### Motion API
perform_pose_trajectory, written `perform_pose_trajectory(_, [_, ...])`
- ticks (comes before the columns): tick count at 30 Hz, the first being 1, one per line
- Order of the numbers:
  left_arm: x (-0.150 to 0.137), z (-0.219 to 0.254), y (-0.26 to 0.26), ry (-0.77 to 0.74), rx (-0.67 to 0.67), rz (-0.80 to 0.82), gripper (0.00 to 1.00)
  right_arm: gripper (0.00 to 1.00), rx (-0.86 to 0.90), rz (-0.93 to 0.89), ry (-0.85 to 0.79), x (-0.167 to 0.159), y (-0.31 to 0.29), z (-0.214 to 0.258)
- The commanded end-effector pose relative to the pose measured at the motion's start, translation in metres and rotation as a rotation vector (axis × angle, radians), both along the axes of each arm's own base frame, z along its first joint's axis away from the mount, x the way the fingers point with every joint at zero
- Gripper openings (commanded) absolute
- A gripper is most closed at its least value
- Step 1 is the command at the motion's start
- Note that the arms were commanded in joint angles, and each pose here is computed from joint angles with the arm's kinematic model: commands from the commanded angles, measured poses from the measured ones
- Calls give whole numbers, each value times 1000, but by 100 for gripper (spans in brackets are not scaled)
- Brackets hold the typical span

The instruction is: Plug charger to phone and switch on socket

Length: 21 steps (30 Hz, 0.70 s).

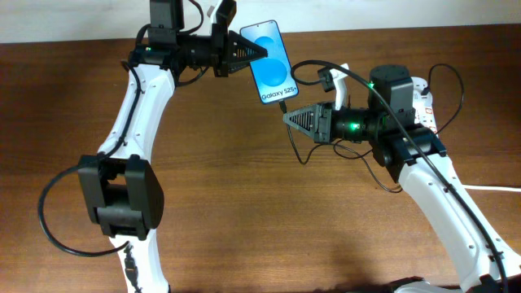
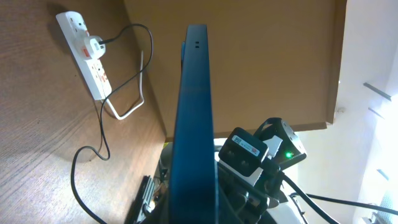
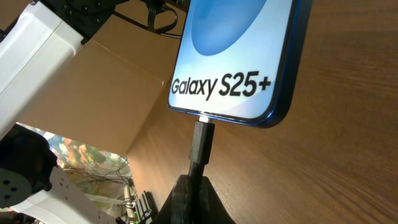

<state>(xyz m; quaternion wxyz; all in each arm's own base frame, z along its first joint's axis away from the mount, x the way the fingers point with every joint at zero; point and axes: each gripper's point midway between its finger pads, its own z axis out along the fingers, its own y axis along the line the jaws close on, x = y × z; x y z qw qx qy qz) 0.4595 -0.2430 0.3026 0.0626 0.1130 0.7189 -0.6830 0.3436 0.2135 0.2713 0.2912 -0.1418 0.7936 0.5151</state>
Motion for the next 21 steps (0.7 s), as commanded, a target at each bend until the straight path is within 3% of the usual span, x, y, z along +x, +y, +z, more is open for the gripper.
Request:
perform_pose_trajectory(1, [-27, 21, -14, -36, -66, -126, 0, 4, -18, -88, -54, 19, -13, 10])
perform_pose_trajectory(12, [-31, 21, -21, -34, -66, -143, 0, 4, -24, -99, -54, 20, -14, 9])
perform_pose_trajectory(16, [-26, 21, -13, -35, -65, -124, 0, 10, -24, -99, -50, 20, -14, 8])
perform_pose_trajectory(21, [-13, 20, 5, -38, -54, -66, 0, 10, -39, -97, 11, 14, -15, -2])
